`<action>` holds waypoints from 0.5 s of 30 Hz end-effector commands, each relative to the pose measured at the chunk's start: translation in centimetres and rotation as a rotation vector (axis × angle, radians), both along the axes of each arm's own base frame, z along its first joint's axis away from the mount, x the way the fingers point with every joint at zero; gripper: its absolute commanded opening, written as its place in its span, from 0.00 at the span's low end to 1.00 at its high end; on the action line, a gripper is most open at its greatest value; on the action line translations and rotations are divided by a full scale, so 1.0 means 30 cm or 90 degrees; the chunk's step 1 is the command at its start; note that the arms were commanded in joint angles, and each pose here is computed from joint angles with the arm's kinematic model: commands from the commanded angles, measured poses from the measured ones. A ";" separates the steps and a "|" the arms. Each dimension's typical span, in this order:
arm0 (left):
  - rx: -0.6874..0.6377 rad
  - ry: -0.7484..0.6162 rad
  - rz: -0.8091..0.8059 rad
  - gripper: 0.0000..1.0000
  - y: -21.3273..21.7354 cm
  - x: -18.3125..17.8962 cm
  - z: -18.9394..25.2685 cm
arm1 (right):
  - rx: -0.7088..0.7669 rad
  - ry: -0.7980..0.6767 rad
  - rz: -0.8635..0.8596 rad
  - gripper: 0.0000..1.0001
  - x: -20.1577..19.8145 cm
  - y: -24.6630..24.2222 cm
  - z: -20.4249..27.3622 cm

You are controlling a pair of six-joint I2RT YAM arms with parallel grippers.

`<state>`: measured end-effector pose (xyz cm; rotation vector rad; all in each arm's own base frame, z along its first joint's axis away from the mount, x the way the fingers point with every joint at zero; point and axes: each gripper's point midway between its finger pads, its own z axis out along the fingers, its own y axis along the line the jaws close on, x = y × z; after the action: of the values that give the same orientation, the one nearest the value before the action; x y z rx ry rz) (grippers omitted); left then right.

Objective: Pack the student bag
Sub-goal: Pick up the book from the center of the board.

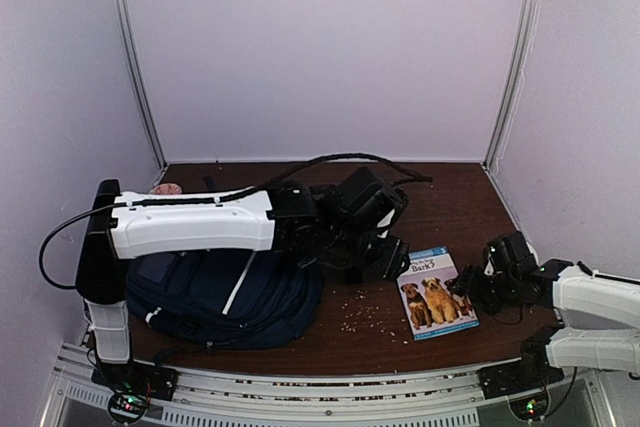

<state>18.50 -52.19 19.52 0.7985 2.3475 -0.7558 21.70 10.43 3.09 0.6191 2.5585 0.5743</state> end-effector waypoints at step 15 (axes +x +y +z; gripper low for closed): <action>0.029 0.048 -0.108 0.83 -0.046 -0.086 -0.148 | 0.040 0.054 0.000 0.68 -0.128 0.092 -0.048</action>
<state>17.21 -51.17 15.53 0.9095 2.4187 -0.7036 18.35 14.65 3.20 0.6114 2.6074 0.7562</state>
